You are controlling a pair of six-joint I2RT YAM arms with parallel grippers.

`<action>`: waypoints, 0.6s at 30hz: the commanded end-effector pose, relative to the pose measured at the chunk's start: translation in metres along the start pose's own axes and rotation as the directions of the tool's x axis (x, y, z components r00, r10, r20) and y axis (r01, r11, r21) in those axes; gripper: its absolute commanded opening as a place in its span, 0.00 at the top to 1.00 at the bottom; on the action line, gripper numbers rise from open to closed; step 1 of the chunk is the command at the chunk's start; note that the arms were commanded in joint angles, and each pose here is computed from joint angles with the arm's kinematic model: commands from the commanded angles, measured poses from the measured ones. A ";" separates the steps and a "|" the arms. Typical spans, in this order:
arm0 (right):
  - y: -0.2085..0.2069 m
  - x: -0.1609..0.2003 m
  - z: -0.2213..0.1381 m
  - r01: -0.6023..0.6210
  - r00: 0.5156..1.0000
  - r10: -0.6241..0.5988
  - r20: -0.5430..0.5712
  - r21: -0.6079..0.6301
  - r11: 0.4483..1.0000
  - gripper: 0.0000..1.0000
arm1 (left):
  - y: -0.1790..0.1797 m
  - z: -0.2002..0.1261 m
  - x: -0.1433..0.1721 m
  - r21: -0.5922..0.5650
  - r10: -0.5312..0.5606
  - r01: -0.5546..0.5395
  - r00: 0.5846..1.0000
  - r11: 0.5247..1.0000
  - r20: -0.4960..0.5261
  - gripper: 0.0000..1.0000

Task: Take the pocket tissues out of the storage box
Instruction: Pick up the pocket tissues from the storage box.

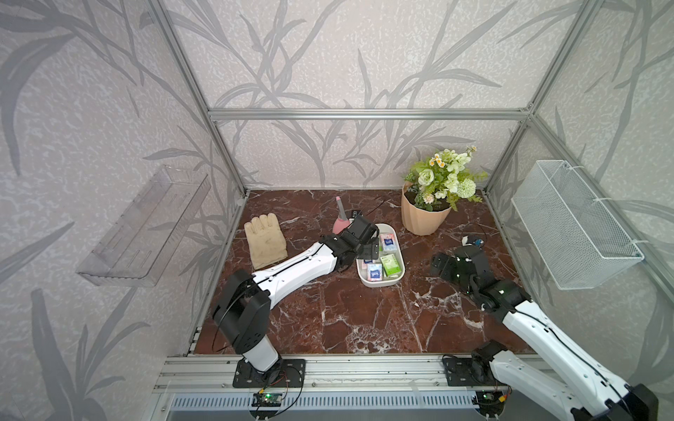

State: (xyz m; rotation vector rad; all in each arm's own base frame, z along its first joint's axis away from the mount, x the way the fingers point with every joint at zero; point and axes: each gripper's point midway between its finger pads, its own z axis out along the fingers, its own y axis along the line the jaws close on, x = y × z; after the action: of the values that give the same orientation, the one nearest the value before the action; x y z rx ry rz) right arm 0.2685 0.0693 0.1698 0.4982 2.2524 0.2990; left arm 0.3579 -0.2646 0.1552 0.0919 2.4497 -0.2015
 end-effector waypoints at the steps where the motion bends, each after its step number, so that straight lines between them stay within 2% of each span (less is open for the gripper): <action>1: -0.009 0.001 -0.006 0.037 0.999 -0.037 -0.016 -0.006 0.999 0.01 | 0.006 0.007 0.000 -0.093 0.016 -0.020 0.999 0.995 -0.043 0.02; 3: -0.013 0.001 -0.006 0.020 1.000 -0.020 -0.021 -0.005 1.000 0.01 | 0.002 0.015 -0.001 -0.115 0.029 -0.037 0.997 0.993 -0.070 0.03; 9: -0.016 0.004 -0.005 0.004 0.999 -0.004 -0.034 0.000 1.000 0.01 | -0.013 0.038 -0.005 -0.134 0.049 -0.066 0.991 0.989 -0.127 0.19; 18: -0.019 0.003 -0.004 -0.003 1.000 0.003 -0.023 0.007 1.000 0.01 | -0.018 0.068 -0.002 -0.184 0.047 -0.080 0.983 0.980 -0.177 0.23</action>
State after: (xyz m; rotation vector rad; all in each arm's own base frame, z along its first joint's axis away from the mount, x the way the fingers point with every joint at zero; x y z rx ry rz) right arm 0.2616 0.0569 0.1679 0.5036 2.2675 0.3154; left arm 0.3995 -0.2969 0.1102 0.1150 2.6003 0.0173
